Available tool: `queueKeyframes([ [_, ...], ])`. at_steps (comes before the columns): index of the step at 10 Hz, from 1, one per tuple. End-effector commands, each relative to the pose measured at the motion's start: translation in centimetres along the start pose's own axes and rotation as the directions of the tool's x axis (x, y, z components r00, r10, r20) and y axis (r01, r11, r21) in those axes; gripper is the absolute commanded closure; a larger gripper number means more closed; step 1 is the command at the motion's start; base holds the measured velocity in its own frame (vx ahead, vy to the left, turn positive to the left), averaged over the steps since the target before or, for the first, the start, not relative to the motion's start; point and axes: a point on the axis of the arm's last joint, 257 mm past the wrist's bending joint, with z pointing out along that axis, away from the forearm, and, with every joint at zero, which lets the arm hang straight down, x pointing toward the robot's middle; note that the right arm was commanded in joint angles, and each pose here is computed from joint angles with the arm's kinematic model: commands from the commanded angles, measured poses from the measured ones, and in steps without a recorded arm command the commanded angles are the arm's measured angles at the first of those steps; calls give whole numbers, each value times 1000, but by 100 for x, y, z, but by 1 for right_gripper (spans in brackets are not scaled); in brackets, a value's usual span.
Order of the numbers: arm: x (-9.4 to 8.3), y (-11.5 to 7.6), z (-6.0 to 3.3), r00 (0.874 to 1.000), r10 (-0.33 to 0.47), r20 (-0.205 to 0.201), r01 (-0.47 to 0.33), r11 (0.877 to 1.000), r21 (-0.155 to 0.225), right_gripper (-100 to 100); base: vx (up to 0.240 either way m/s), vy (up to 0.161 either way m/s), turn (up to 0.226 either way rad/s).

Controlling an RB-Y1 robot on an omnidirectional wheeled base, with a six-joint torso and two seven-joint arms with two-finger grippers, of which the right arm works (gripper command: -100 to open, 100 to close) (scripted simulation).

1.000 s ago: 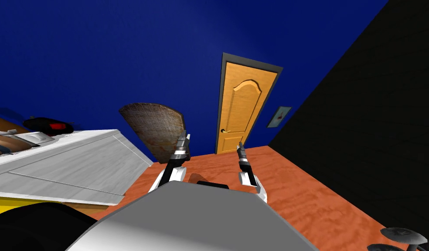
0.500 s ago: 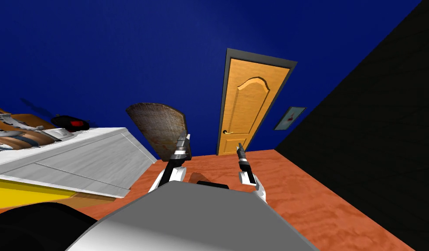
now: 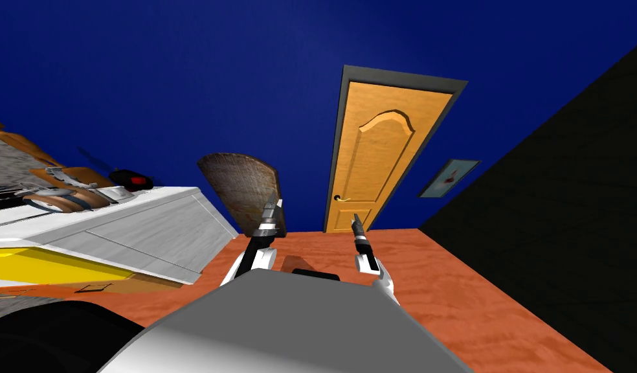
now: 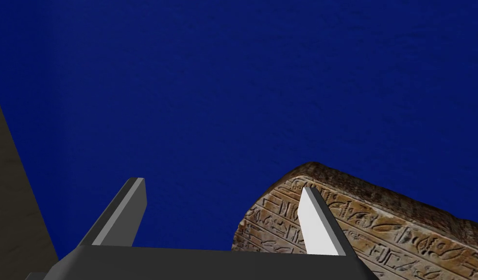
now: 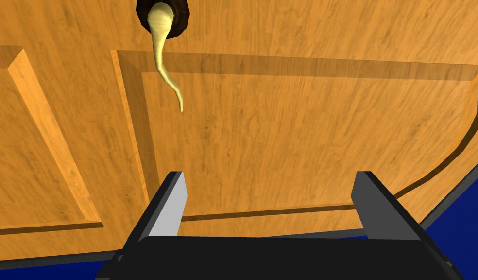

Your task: Pull the door open

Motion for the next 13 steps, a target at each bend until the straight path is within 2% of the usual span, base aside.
queueKeyframes([
  [1,-28,-102,25,1000,1,0,-1,1000,18,-100,70,-42,153],
  [8,-184,-553,36,1000,-1,11,-1,994,113,-100,75,-39,127],
  [13,-279,-750,37,1000,-3,20,-1,987,158,-100,56,-41,89],
])
